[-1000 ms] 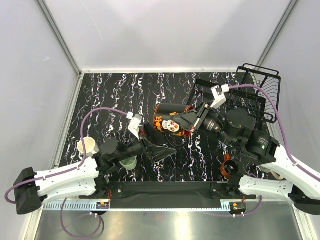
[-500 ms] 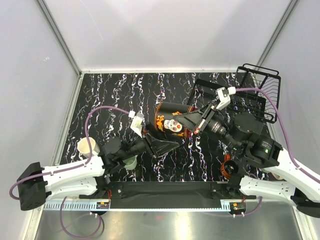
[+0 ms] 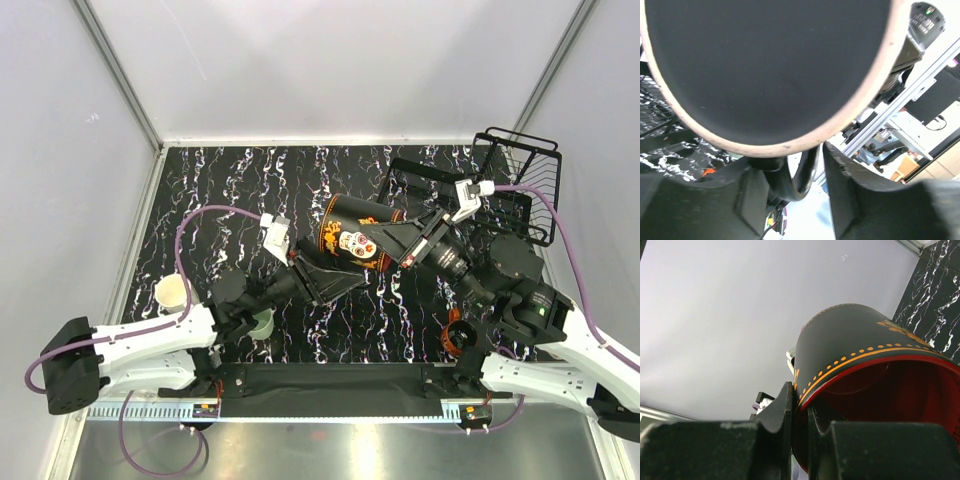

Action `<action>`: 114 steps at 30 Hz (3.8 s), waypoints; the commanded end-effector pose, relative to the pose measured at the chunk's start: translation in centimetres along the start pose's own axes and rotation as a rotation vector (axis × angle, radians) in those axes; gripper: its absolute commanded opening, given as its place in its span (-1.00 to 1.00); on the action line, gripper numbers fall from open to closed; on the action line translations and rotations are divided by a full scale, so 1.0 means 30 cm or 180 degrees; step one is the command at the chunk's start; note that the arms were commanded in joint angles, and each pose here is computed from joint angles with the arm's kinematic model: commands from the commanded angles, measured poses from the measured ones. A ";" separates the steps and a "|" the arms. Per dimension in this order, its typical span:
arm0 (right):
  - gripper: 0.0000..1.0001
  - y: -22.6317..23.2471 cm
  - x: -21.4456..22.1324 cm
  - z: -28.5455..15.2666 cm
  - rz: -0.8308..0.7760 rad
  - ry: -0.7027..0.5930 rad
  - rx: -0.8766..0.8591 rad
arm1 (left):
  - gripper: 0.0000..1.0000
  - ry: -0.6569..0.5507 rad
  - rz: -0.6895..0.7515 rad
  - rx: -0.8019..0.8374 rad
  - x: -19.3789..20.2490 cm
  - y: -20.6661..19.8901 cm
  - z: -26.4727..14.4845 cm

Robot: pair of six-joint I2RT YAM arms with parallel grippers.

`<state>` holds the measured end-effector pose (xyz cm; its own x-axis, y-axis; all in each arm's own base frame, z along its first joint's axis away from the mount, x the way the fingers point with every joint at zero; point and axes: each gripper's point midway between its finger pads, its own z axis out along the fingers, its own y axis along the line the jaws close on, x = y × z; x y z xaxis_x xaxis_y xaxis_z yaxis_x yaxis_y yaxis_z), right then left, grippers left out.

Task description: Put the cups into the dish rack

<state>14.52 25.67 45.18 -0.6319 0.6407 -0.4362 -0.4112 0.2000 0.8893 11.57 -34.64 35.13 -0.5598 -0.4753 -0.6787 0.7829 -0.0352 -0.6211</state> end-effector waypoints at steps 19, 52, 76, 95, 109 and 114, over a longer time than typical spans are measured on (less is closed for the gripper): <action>-0.74 -0.041 0.022 -0.049 0.0087 0.0077 0.0072 | -1.00 -0.0717 -0.0036 0.0242 -0.253 -0.163 0.042; 0.32 -0.260 0.065 -0.180 0.0197 0.0045 0.0495 | -1.00 -0.0678 0.0618 -0.0367 -0.339 -0.158 -0.138; -0.84 -0.900 0.522 -0.205 -0.0112 0.1337 0.1889 | -1.00 0.0541 0.1927 -0.1497 -0.390 0.050 0.080; -1.00 -0.903 0.377 -0.451 0.0461 0.0577 0.1667 | -1.00 0.0735 0.1920 -0.1411 -0.276 0.424 0.433; -1.00 -0.934 0.368 -0.514 0.0239 0.0732 0.2106 | -1.00 0.1096 0.1942 -0.1487 -0.144 0.746 0.582; -1.00 -0.953 0.361 -0.547 0.0394 0.0607 0.2059 | -1.00 0.1250 0.1971 -0.1539 -0.077 0.843 0.596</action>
<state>8.26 15.75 12.80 -0.8108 0.5041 -0.2974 0.0722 0.5904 0.8039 35.42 -47.01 17.52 -0.4143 0.2761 -0.8673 0.7689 0.6161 -0.1711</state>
